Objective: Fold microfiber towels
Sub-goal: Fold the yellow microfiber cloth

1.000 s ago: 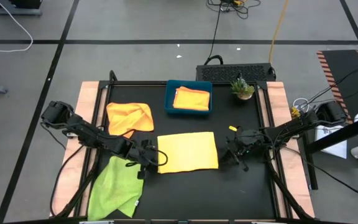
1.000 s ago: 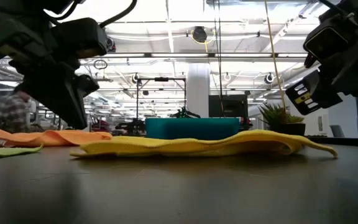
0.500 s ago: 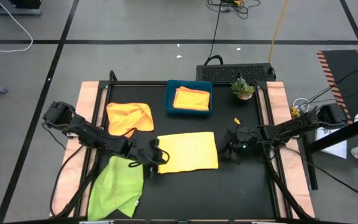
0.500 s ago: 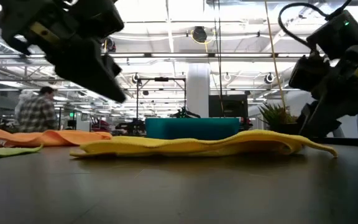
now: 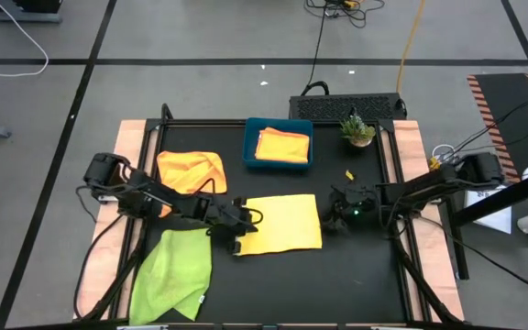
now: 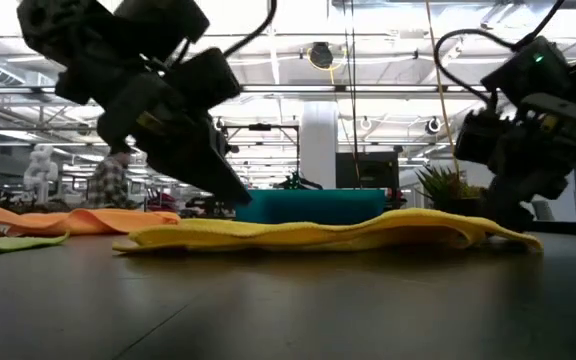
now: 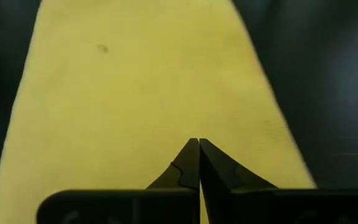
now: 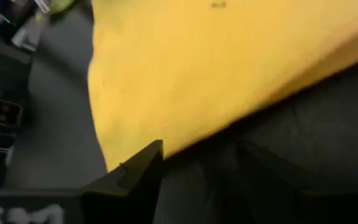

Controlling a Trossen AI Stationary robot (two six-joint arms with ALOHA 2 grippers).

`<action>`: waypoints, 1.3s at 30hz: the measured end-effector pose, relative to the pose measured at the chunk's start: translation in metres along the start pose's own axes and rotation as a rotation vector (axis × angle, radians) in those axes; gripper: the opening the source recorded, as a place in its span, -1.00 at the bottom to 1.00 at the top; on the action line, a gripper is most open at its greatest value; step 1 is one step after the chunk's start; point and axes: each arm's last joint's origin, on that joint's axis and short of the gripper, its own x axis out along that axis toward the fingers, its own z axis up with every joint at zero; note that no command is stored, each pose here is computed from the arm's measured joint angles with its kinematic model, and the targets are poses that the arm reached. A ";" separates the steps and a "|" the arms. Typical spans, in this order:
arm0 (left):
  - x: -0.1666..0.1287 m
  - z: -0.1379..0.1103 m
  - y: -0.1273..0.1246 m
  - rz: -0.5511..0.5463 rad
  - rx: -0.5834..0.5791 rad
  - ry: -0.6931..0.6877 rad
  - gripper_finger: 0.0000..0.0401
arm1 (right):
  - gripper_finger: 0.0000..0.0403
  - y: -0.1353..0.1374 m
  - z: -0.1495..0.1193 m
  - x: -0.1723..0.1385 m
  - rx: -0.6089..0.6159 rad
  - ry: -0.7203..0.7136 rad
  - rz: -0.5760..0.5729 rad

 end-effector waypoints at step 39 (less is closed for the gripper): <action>-0.028 0.007 0.044 0.162 -0.265 0.043 -0.87 | 0.07 0.031 0.031 0.005 -0.245 -0.328 0.479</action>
